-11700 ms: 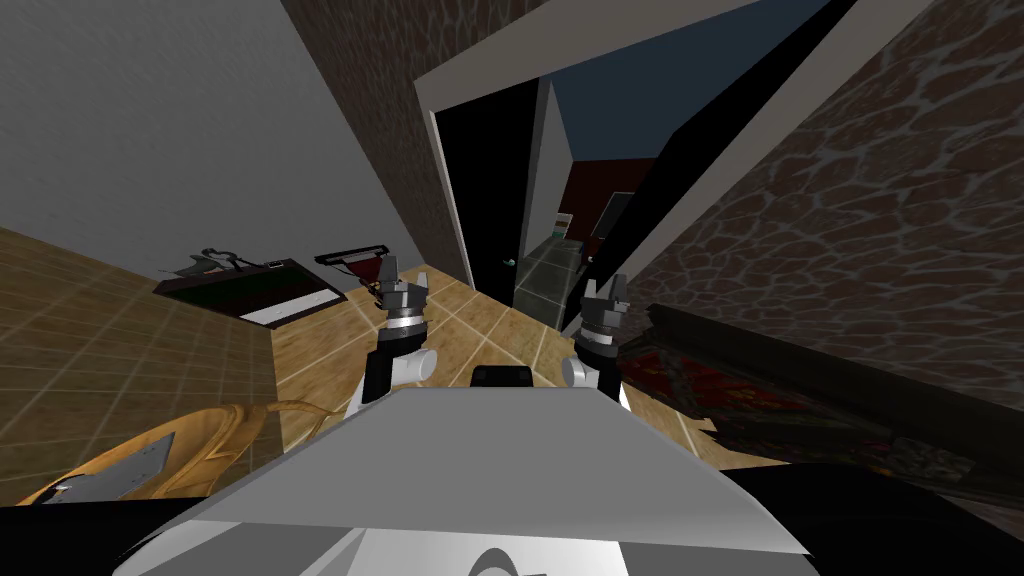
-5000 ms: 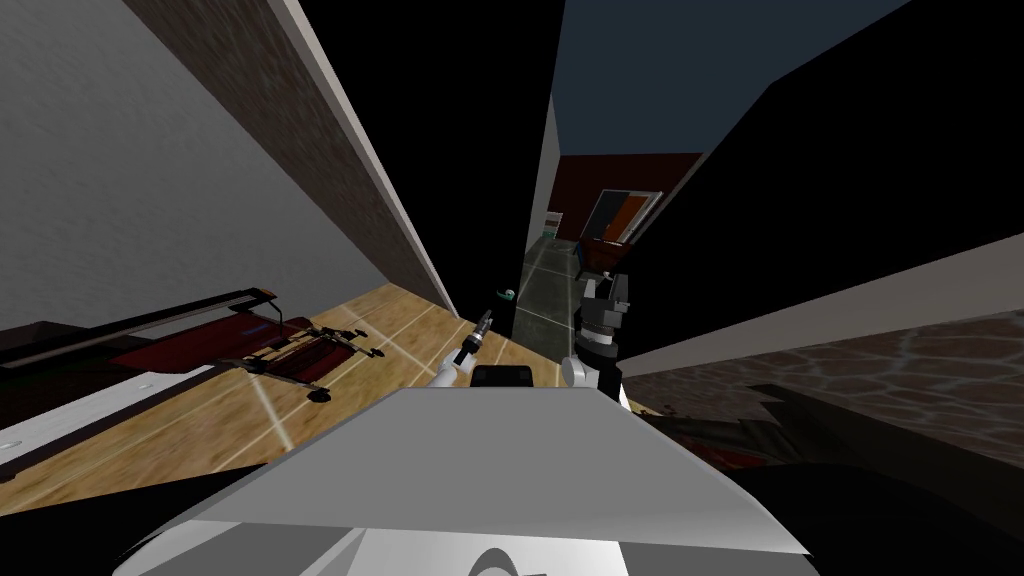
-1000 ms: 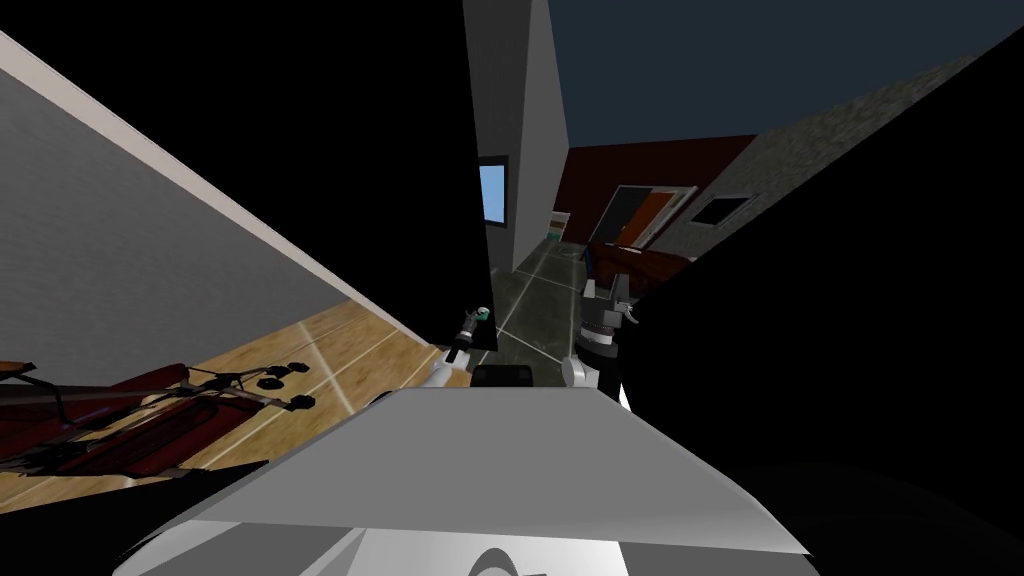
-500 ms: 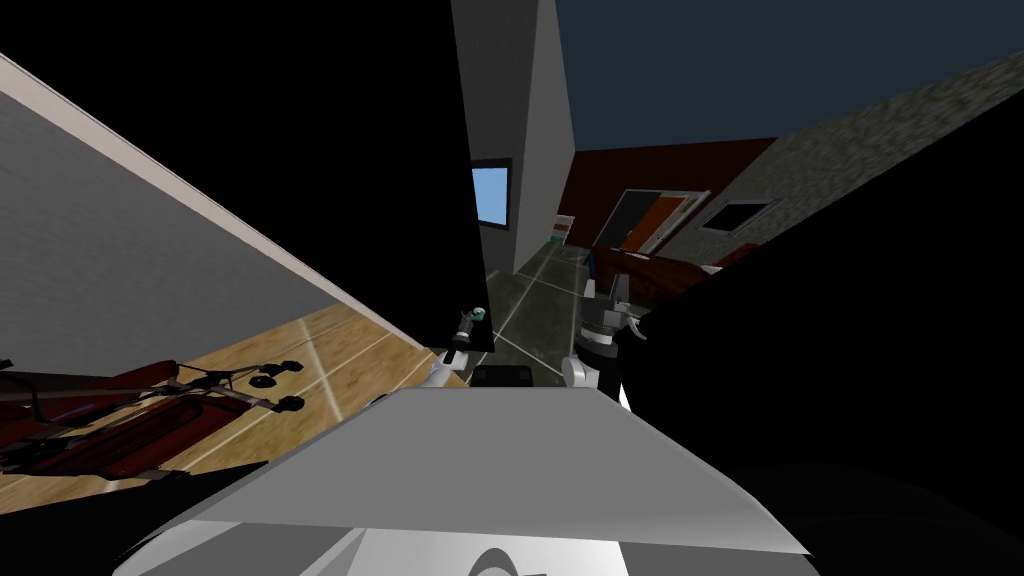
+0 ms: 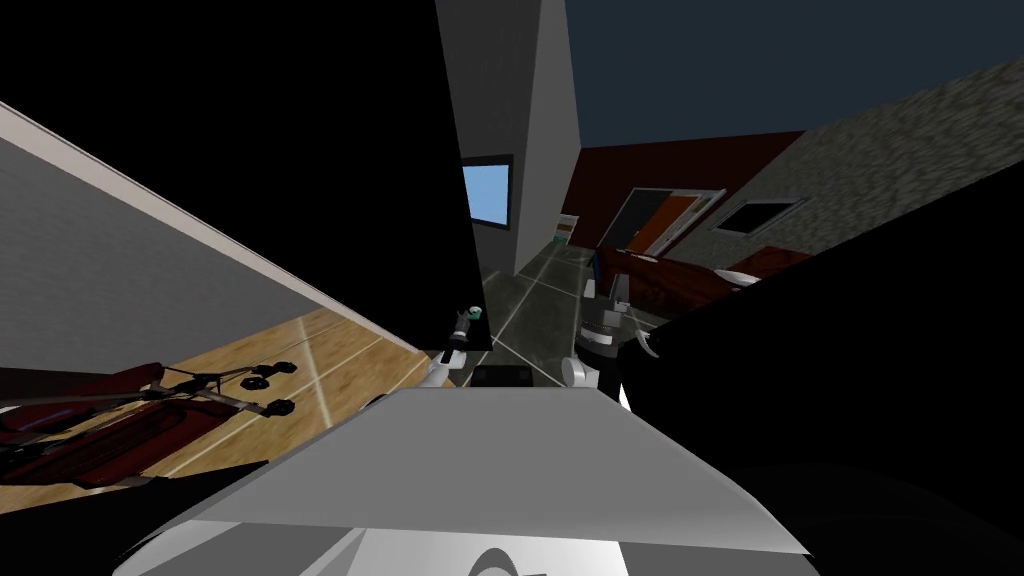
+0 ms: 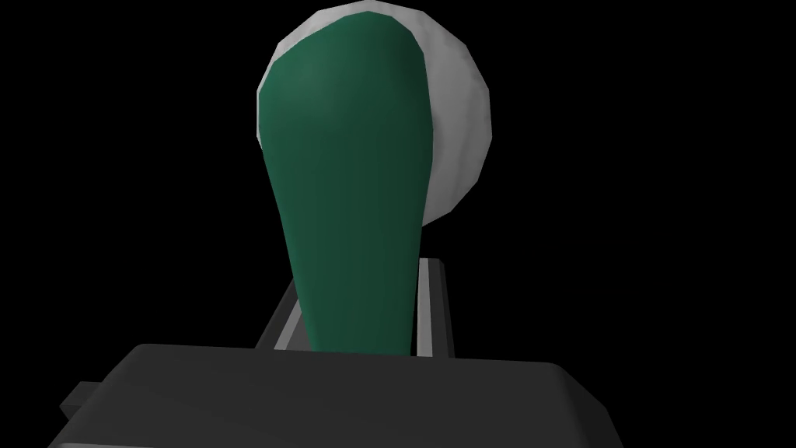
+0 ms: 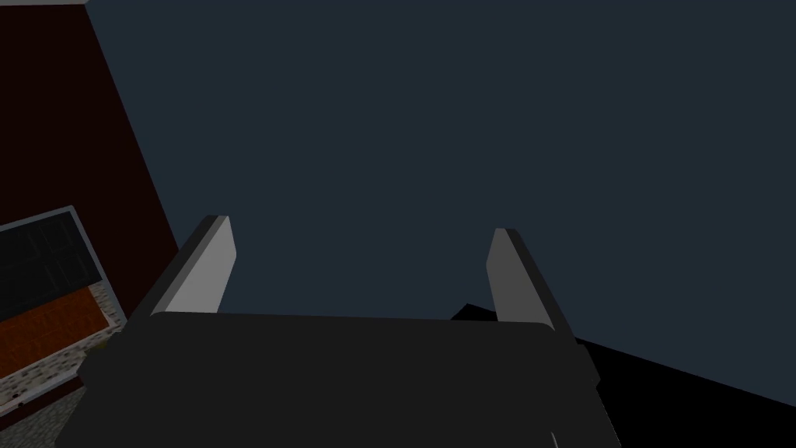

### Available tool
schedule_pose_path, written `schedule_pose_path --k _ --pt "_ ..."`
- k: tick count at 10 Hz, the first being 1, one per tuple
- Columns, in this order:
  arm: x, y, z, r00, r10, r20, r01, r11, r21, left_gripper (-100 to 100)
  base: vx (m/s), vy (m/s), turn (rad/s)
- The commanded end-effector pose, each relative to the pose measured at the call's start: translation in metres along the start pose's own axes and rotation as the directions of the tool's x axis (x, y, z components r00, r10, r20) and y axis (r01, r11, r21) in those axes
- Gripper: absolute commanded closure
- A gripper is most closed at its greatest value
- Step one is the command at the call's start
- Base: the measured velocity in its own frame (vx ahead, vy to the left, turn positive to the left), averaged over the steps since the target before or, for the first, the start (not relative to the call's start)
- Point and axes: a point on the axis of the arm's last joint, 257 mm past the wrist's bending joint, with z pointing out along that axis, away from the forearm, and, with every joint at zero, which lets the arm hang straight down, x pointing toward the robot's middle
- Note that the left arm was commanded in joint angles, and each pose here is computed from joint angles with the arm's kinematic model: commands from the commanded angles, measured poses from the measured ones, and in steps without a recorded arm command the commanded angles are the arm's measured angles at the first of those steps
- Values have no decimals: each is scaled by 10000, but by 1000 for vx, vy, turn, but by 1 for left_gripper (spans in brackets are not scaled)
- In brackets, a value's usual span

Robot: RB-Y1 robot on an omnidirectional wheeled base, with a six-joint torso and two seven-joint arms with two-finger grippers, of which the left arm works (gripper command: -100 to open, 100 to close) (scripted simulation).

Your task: Push the door open

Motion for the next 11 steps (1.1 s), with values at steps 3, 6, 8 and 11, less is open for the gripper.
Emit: schedule_pose_path --k 3,6,8,11 --pt "-193 -21 17 9990 14 447 -16 10000 52 100 173 -70 50" --pt "-354 -21 5 9963 -13 856 9 10000 54 100 165 -91 50" --pt "-460 -19 -8 9934 -51 1148 45 10000 55 100 202 -105 77" --pt "-554 20 -49 9905 -49 1372 53 10000 -28 100 170 -54 44"
